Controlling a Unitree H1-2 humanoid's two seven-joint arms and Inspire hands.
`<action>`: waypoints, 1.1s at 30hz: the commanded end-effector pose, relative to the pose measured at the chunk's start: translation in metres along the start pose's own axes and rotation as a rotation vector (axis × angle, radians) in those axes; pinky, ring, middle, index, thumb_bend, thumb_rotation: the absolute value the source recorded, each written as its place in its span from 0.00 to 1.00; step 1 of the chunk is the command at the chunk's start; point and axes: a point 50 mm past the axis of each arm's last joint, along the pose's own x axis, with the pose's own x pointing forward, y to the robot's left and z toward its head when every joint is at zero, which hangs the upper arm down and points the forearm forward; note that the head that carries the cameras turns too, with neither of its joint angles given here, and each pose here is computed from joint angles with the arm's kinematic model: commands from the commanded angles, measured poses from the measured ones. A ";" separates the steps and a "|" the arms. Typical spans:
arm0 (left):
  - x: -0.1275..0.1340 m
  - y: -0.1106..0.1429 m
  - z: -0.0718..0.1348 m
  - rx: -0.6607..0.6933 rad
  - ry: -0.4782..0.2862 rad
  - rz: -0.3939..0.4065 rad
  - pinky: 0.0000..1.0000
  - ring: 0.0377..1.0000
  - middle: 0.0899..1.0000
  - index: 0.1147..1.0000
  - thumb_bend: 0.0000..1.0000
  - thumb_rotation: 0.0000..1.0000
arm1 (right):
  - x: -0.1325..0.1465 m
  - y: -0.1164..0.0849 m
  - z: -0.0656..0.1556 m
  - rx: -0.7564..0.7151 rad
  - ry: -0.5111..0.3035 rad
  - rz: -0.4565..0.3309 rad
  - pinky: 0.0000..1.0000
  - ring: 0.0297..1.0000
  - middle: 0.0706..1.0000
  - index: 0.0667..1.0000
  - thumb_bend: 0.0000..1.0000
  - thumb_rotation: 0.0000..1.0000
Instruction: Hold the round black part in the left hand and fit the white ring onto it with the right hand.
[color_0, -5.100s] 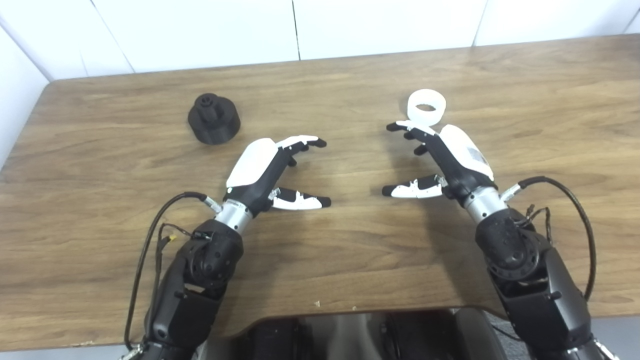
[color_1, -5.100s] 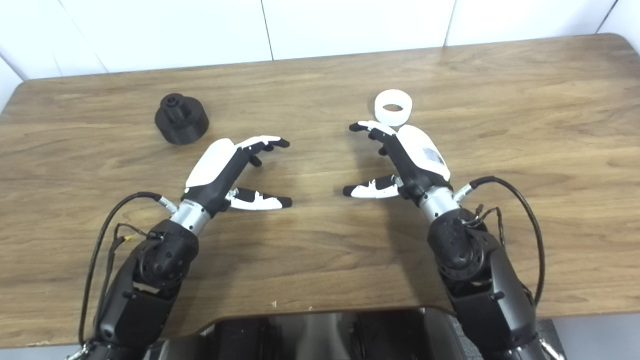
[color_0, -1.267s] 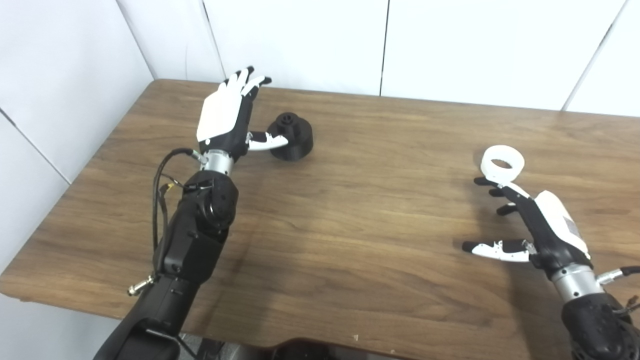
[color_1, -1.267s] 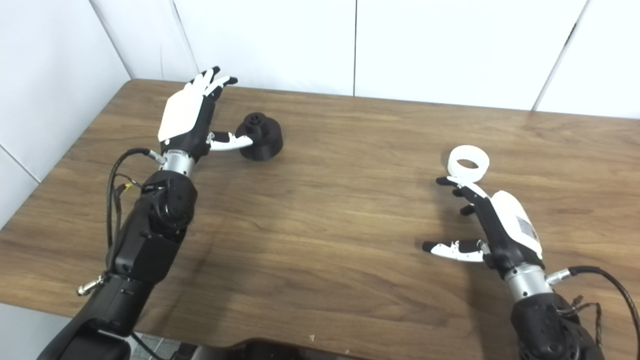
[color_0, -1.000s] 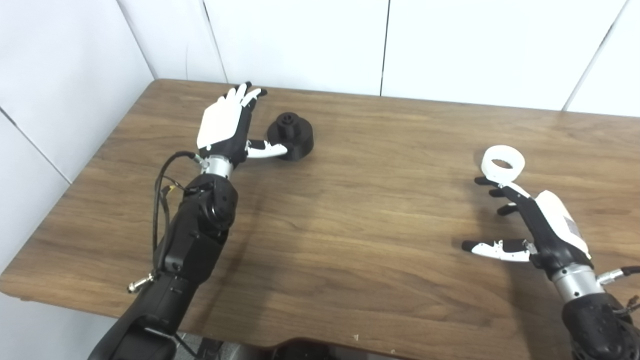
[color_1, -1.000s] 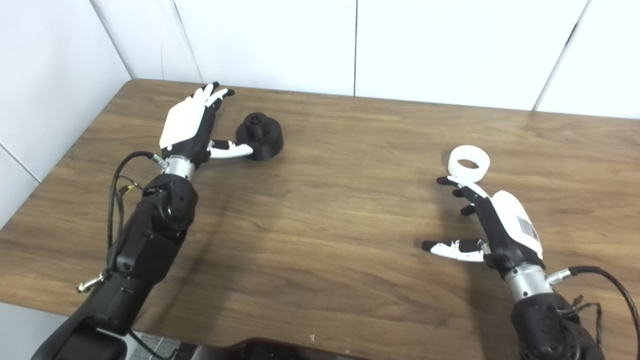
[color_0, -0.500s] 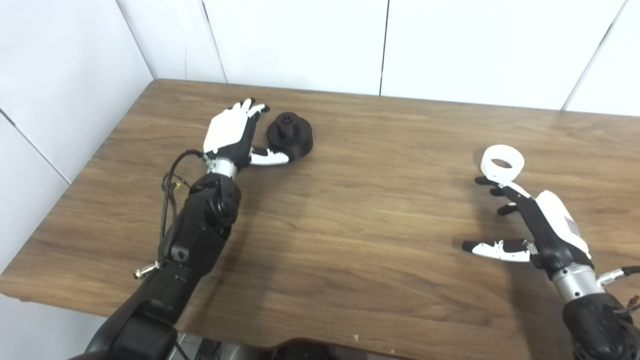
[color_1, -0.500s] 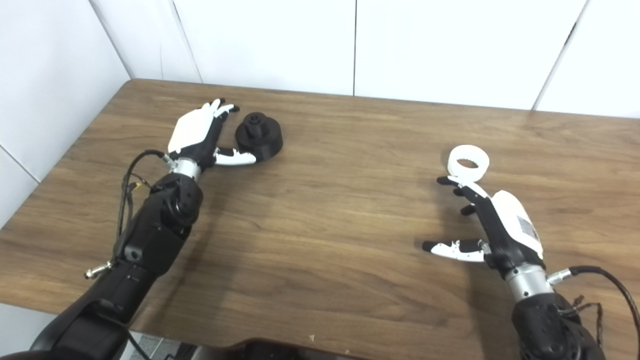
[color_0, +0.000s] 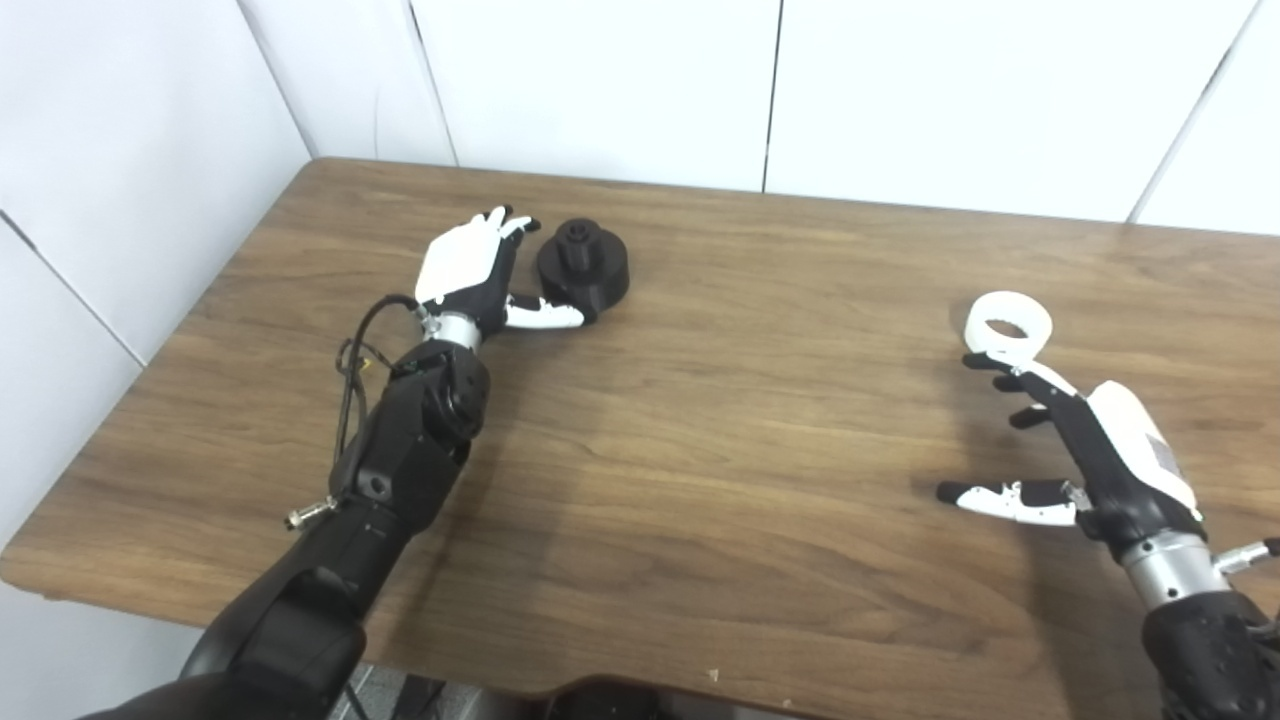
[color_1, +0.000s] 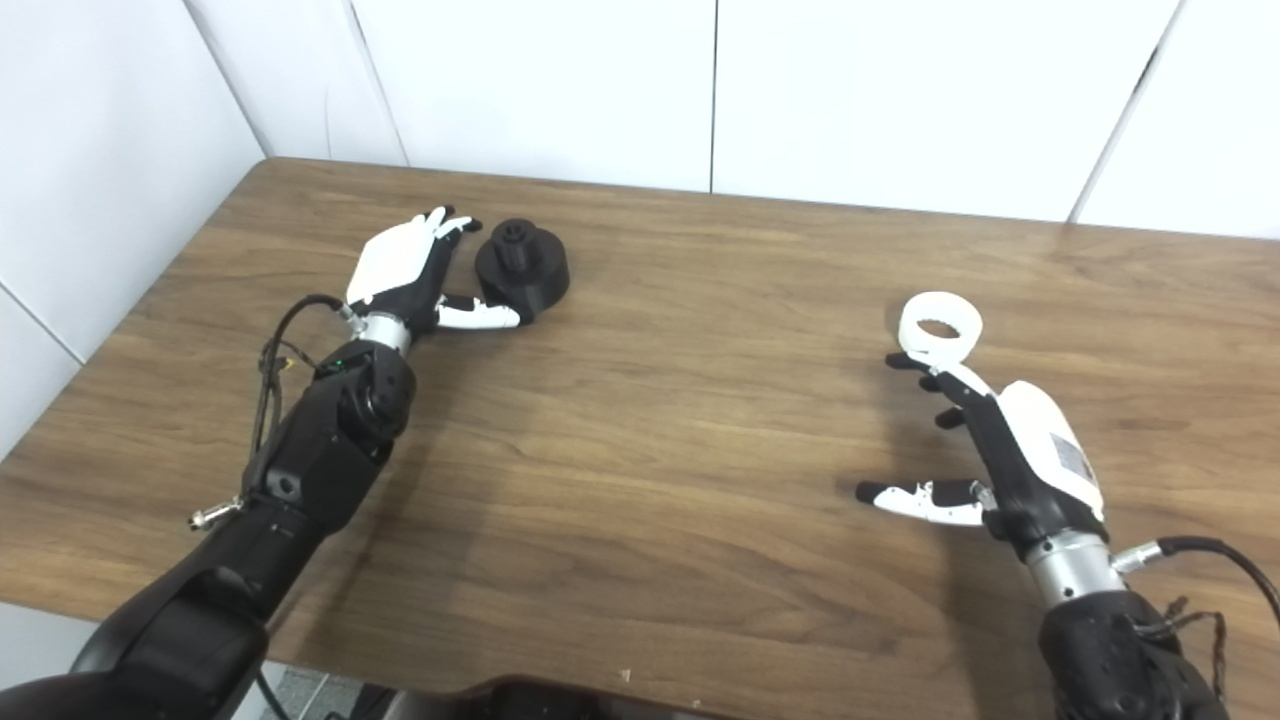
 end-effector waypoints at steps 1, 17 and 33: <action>0.014 0.017 0.006 0.009 -0.016 0.054 1.00 1.00 1.00 0.83 1.00 0.47 | 0.004 -0.014 0.010 -0.008 -0.060 -0.047 0.66 0.81 0.86 0.80 0.76 0.14; 0.009 0.009 0.015 -0.096 -0.088 0.054 1.00 1.00 1.00 0.71 0.96 0.35 | 0.001 -0.014 0.010 -0.015 -0.051 -0.044 0.66 0.81 0.86 0.80 0.76 0.14; 0.006 0.005 0.019 -0.160 -0.132 0.060 1.00 1.00 1.00 0.62 0.91 0.24 | 0.000 -0.014 0.010 -0.013 -0.049 -0.051 0.66 0.81 0.86 0.80 0.76 0.14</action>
